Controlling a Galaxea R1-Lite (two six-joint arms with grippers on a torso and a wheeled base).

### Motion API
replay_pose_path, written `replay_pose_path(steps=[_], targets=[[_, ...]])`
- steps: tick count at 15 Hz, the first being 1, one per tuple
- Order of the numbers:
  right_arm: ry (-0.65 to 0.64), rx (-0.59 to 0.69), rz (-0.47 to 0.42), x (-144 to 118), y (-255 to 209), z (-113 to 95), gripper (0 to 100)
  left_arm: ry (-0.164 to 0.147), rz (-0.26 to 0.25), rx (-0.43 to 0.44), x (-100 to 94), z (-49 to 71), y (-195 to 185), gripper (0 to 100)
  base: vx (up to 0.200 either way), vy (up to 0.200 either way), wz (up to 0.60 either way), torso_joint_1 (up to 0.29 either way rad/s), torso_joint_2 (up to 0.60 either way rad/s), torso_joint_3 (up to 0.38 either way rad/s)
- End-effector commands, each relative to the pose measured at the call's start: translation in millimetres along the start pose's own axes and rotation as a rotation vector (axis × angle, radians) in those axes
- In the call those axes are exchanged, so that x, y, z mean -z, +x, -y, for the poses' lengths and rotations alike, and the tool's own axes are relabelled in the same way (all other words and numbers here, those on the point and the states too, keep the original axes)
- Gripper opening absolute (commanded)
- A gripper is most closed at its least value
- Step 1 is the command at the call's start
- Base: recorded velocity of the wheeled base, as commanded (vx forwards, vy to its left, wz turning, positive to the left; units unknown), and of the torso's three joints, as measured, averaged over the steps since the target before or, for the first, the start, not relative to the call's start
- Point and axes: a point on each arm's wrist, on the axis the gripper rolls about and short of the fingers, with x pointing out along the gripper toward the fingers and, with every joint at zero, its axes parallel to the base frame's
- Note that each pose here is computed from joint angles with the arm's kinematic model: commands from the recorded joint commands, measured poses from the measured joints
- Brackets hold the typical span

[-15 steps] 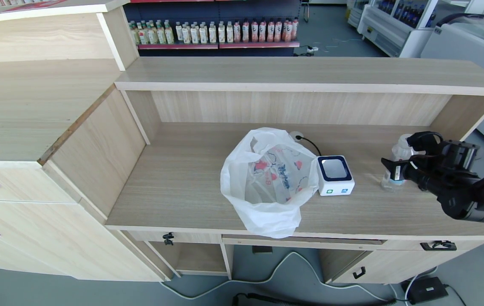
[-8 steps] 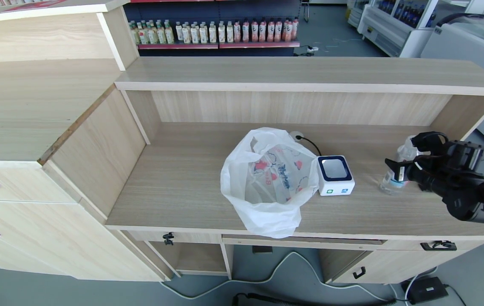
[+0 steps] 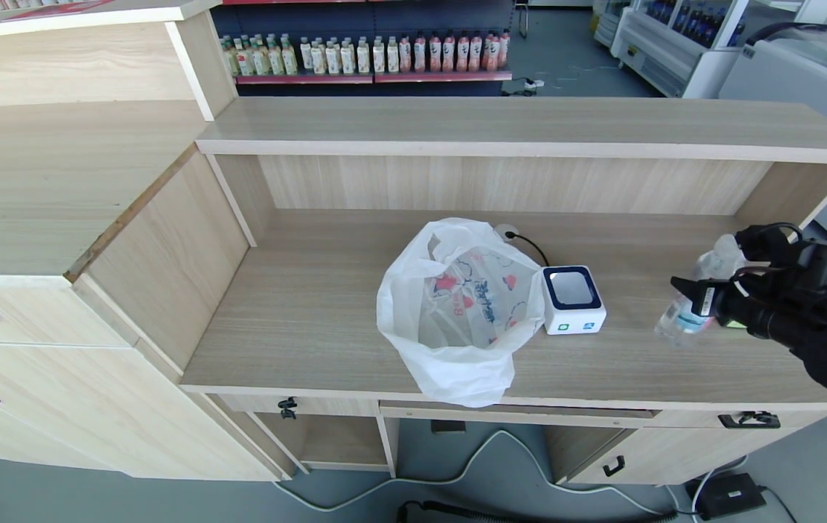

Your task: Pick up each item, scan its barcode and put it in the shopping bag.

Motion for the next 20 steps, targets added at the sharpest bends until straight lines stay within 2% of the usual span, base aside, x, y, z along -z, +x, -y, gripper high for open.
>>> replay_pose_path(steps=[1, 3, 4, 5, 6, 9, 14, 17, 20], targets=[[0.141, -0.082, 0.064, -52.1, -56.4, -8.2, 0, 0.0, 0.001, 0.0, 0.0, 0.0, 0.0, 100, 0.0, 0.0, 0.0, 0.0, 0.0, 0.0], [0.258, -0.261, 0.064, -82.1, -96.6, -16.2, 0, 0.0, 0.001, 0.0, 0.0, 0.0, 0.0, 100, 0.0, 0.0, 0.0, 0.0, 0.0, 0.0], [0.275, -0.311, 0.064, -87.0, -105.8, -19.0, 0, 0.0, 0.001, 0.0, 0.0, 0.0, 0.0, 100, 0.0, 0.0, 0.0, 0.0, 0.0, 0.0], [0.302, -0.422, 0.063, -95.2, -127.3, -25.9, 0, 0.0, 0.001, 0.0, 0.0, 0.0, 0.0, 100, 0.0, 0.0, 0.0, 0.0, 0.0, 0.0], [0.312, -0.591, 0.06, -98.7, -156.6, -39.3, 0, 0.0, 0.001, 0.0, 0.0, 0.0, 0.0, 100, 0.0, 0.0, 0.0, 0.0, 0.0, 0.0], [0.366, -0.903, 0.039, -111.2, -209.2, -62.1, 0, 0.0, 0.001, 0.0, 0.0, 0.0, 0.0, 100, 0.0, 0.0, 0.0, 0.0, 0.0, 0.0], [0.442, -1.161, 0.001, -141.1, -247.9, -88.1, 0, 0.0, 0.001, 0.0, 0.0, 0.0, 0.0, 100, 0.0, 0.0, 0.0, 0.0, 0.0, 0.0], [0.452, -1.253, -0.005, -155.3, -261.5, -97.1, 0, 0.0, 0.001, 0.0, 0.0, 0.0, 0.0, 100, 0.0, 0.0, 0.0, 0.0, 0.0, 0.0], [0.421, -1.335, -0.015, -159.0, -278.7, -100.4, 0, 0.0, 0.001, 0.0, 0.0, 0.0, 0.0, 100, 0.0, 0.0, 0.0, 0.0, 0.0, 0.0]])
